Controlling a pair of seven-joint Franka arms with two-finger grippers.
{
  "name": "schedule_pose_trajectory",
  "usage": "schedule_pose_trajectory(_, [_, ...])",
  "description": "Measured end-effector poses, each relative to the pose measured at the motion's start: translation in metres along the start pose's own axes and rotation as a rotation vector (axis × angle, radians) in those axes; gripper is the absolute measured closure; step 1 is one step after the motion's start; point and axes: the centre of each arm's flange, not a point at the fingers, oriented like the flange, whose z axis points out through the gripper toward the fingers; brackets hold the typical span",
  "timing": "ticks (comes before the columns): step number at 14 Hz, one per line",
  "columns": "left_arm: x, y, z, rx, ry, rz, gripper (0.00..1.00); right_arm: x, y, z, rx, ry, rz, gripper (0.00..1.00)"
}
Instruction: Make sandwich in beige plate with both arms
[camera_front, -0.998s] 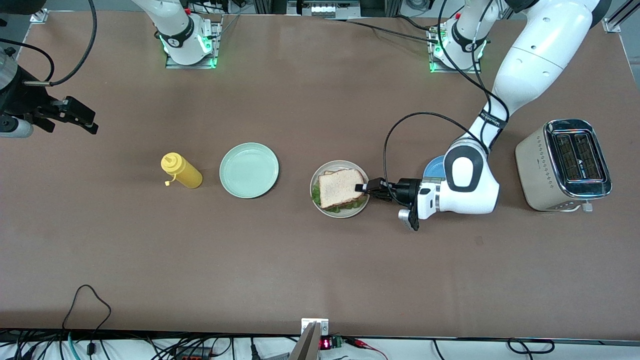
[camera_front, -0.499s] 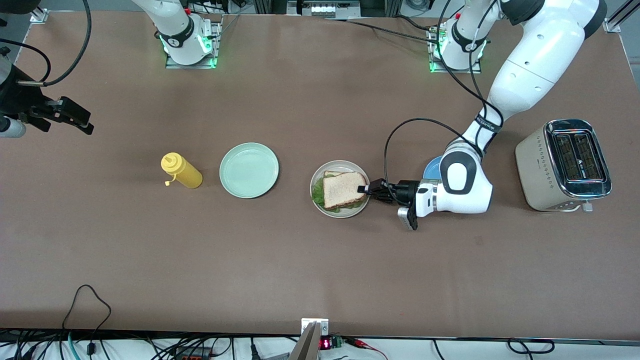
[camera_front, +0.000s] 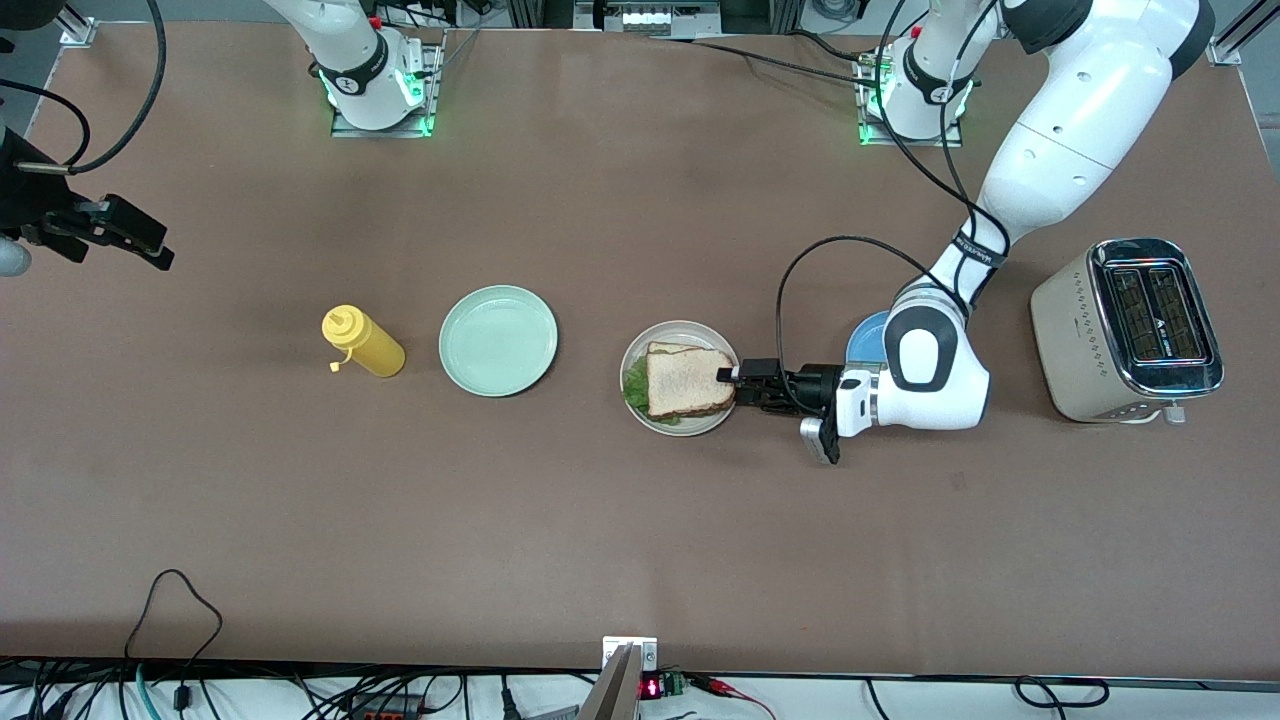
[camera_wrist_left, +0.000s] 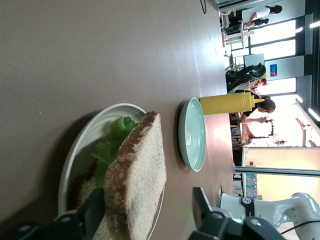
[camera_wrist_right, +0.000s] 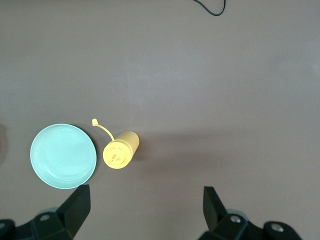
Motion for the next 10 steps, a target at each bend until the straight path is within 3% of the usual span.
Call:
schedule_pose_trajectory(2, [0.007, 0.005, -0.012, 0.041, -0.019, 0.052, 0.00, 0.000, 0.000, 0.000, 0.000, 0.000, 0.000, 0.00])
schedule_pose_trajectory(7, [0.018, 0.030, -0.040, 0.084, -0.082, 0.147, 0.00, 0.000, -0.002, -0.001, 0.000, 0.002, -0.003, 0.00])
schedule_pose_trajectory(10, [0.018, 0.051, -0.063, 0.146, -0.171, 0.162, 0.00, 0.000, -0.002, -0.002, 0.001, 0.004, -0.003, 0.00])
